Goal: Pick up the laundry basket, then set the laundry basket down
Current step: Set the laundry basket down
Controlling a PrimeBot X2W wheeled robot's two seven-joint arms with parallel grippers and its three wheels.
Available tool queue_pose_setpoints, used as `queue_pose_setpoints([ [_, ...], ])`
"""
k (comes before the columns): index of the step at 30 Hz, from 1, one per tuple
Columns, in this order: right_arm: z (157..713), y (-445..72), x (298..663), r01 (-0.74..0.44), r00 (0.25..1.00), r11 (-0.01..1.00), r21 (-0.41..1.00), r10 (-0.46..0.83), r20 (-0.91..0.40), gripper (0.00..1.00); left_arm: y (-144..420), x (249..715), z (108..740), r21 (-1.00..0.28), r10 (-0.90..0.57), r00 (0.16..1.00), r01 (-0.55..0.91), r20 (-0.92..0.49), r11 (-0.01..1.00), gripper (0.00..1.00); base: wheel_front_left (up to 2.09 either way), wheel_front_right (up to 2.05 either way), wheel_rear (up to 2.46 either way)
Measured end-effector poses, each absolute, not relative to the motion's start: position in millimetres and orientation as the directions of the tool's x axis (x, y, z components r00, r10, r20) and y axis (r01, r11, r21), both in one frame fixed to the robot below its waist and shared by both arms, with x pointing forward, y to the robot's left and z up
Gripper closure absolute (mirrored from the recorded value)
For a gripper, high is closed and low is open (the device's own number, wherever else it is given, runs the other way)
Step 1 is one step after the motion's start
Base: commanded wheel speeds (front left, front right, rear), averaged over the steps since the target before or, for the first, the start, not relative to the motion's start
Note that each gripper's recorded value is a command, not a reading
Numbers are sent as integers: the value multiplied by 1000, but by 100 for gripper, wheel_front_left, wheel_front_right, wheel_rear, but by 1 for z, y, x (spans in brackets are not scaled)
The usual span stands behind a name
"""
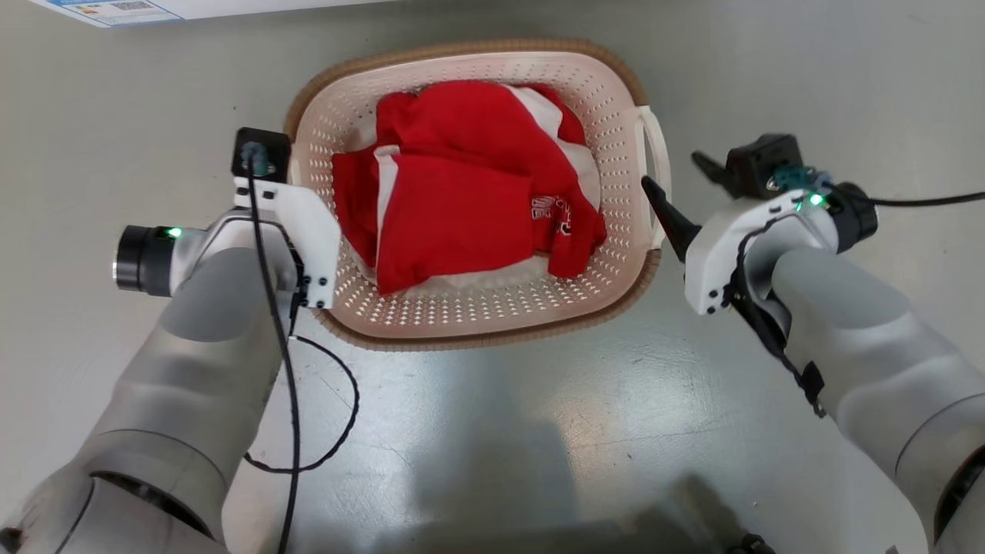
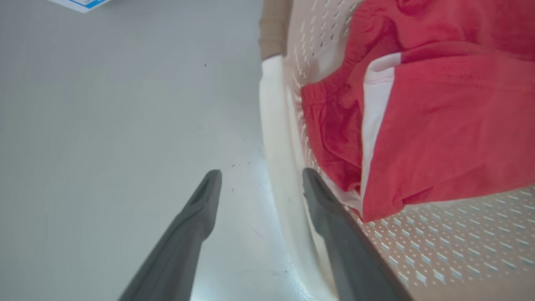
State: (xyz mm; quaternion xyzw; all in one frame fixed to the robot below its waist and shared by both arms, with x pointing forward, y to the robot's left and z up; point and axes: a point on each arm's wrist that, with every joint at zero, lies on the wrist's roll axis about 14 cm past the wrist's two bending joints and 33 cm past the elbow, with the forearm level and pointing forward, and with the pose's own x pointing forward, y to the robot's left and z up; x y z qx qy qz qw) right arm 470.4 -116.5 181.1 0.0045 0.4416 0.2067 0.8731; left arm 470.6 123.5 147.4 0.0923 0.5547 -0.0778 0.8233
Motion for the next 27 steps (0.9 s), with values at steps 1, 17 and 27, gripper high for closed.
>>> queue_pose_setpoints([
  [1, 182, -118, 474, -352, 533, 917, 188, 362, -765, 0, 125, 471, 147, 68, -23, 372, 230, -928, 971, 0, 0, 0, 0],
  [17, 207, -128, 495, -329, 608, 932, 154, 334, -721, 0, 121, 482, 162, 70, -25, 432, 202, -902, 977, 0, 0, 0, 0],
  [27, 257, -144, 508, -290, 720, 950, 120, 299, -626, 0, 116, 472, 192, 13, -52, 519, 121, -853, 993, 0, 0, 0, 0],
])
